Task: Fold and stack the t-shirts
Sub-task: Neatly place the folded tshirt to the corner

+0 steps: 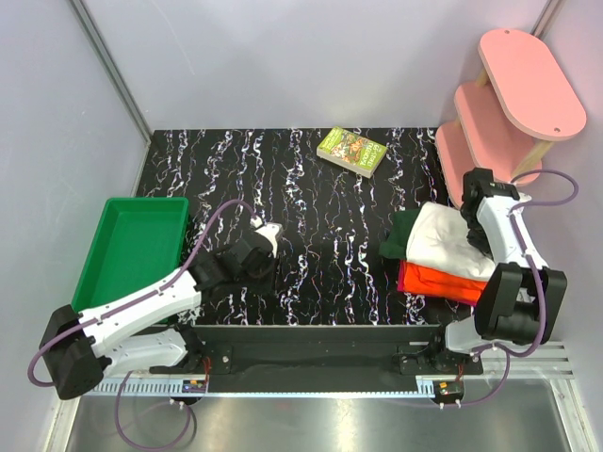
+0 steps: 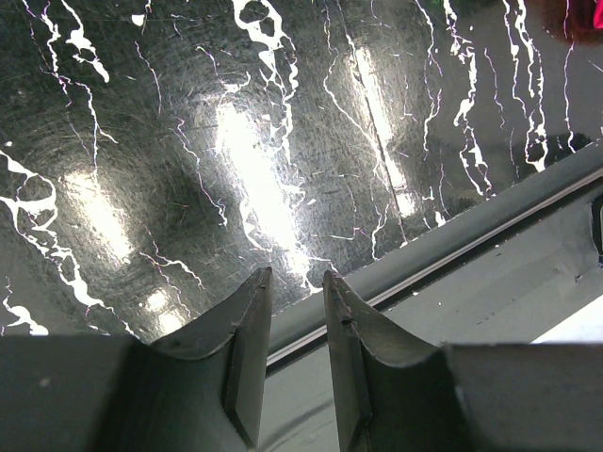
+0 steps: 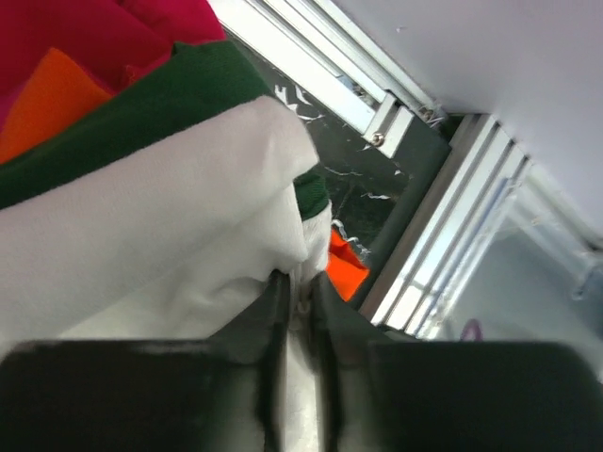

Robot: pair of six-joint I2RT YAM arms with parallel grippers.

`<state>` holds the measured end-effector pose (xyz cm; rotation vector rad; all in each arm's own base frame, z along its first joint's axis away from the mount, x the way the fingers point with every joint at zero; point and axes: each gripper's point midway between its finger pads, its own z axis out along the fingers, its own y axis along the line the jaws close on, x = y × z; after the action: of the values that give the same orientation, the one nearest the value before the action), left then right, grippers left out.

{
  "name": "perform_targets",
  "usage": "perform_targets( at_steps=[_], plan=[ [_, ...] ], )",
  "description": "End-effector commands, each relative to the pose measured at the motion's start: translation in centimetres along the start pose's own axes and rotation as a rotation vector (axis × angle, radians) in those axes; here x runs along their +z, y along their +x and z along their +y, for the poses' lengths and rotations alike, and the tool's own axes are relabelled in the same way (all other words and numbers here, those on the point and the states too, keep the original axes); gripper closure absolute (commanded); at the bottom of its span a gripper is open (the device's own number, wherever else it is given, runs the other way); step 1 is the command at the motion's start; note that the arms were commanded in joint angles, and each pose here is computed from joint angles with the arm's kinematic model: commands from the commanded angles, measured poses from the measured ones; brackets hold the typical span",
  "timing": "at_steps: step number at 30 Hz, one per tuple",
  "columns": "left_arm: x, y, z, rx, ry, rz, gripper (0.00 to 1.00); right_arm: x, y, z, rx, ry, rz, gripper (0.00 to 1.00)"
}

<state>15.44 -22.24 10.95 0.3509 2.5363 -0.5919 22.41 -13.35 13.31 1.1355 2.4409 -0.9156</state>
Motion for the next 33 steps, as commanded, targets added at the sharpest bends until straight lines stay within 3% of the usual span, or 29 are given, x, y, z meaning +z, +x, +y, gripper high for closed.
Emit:
perform_targets(
  at_steps=[1, 5, 8, 11, 14, 15, 16, 17, 20, 23, 28, 33],
  plan=[
    [-0.7, -1.6, -1.7, 0.023, 0.057, -0.031, 0.67, -3.4, -3.0, -0.3, 0.139, -0.143, -0.113, 0.66],
    [-0.6, -1.4, -2.2, 0.022, 0.084, -0.023, 0.66, -8.4, -6.4, 0.3, 0.241, -0.397, -0.244, 0.32],
    [-0.5, -1.6, -2.6, 0.019, 0.098, -0.023, 0.66, -10.6, -7.7, 0.1, 0.260, -0.464, -0.267, 0.21],
    [-0.3, -1.6, -2.8, 0.014, 0.101, -0.021, 0.66, -12.5, -8.6, 0.1, 0.272, -0.533, -0.288, 0.17],
    [-0.1, -1.5, -2.6, 0.005, 0.089, -0.014, 0.66, -15.3, -8.4, 2.5, 0.256, -0.750, -0.286, 0.50],
    [0.0, -1.6, -2.7, 0.002, 0.088, -0.012, 0.66, -16.1, -8.2, 3.3, 0.249, -0.816, -0.281, 0.82],
    [0.1, -1.6, -2.8, -0.001, 0.089, -0.010, 0.66, -16.4, -8.2, 4.2, 0.250, -0.860, -0.269, 0.95],
    [0.2, -1.6, -2.8, -0.005, 0.088, -0.001, 0.66, -16.1, -7.1, 5.5, 0.249, -0.897, -0.208, 1.00],
    [0.3, -1.5, -3.0, -0.015, 0.091, 0.005, 0.66, -13.3, -5.4, 8.1, 0.228, -0.870, -0.101, 1.00],
    [0.2, -1.5, -2.9, -0.023, 0.085, 0.000, 0.66, -10.6, -4.6, 8.9, 0.222, -0.793, -0.073, 1.00],
    [0.2, -1.3, -2.4, -0.036, 0.063, -0.003, 0.66, -5.8, -2.6, 8.0, 0.219, -0.574, -0.021, 1.00],
    [0.0, -1.5, -2.3, -0.039, 0.053, -0.002, 0.66, -3.3, 1.3, 7.6, 0.261, -0.451, 0.135, 1.00]
  ],
)
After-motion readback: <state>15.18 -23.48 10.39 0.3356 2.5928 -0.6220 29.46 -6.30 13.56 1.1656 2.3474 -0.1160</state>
